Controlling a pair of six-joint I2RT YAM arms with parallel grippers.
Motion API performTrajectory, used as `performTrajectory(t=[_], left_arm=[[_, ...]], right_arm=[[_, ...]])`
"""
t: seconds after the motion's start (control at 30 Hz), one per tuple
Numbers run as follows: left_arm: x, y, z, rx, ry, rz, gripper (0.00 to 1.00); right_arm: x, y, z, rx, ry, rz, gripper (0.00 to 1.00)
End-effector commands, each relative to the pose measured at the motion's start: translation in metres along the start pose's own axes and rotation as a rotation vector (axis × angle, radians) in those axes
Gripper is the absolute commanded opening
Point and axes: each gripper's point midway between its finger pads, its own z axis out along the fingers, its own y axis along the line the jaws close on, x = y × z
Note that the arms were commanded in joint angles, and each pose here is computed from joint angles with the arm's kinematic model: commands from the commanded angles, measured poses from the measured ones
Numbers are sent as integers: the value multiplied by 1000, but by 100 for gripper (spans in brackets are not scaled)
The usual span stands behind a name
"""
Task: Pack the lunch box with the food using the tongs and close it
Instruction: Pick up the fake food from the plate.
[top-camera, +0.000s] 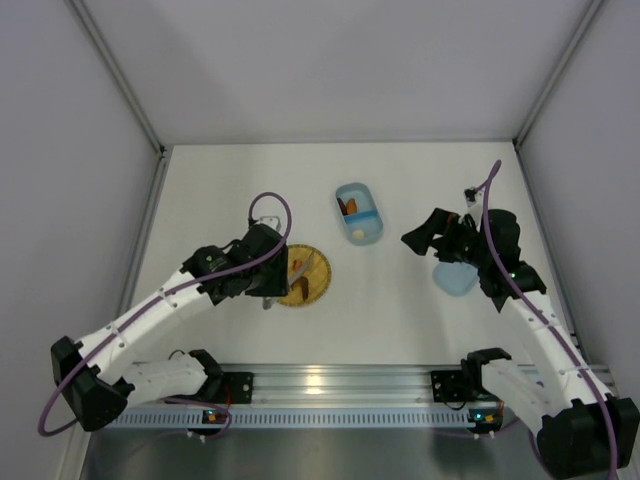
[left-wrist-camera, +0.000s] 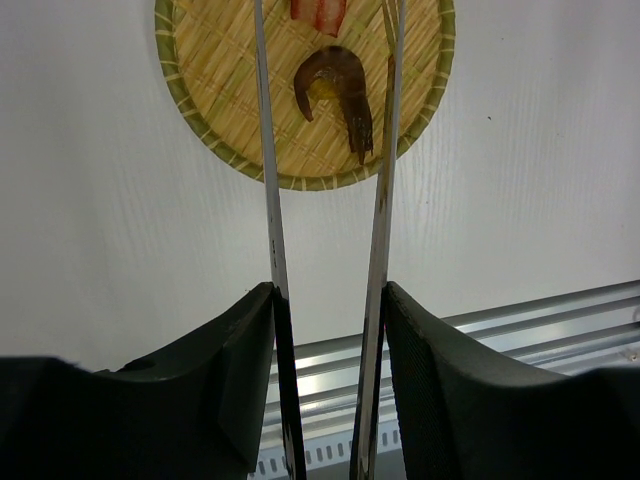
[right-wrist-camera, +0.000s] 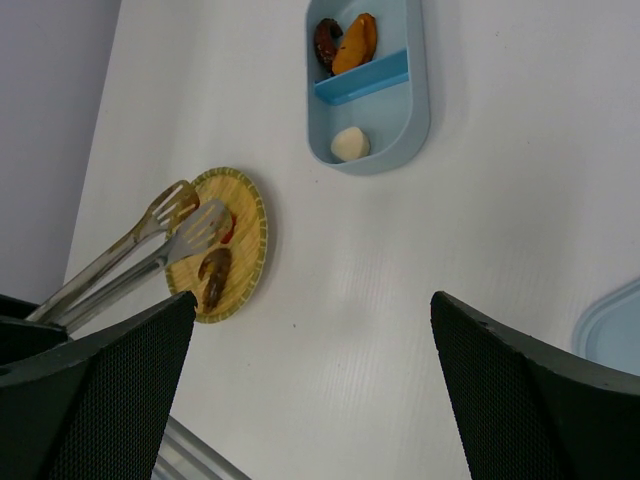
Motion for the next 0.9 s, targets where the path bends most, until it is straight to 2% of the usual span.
performTrajectory(t=[0.0,0.3,0.63,0.87], left_arm=[[3,-2,2,15,-1,-16,51],[9,-4,13,19,21,-10,50],[8,-7,12,30,22,-7,39],[-1,-10,3,41,0,-8,36]], right_arm=[[-10,12,2,-50,-44,-25,99],[-10,11,4,-49,-41,-24,99],[-7,9,4,-45,-37,-17,99],[-8,10,4,-47,-41,-19,100]])
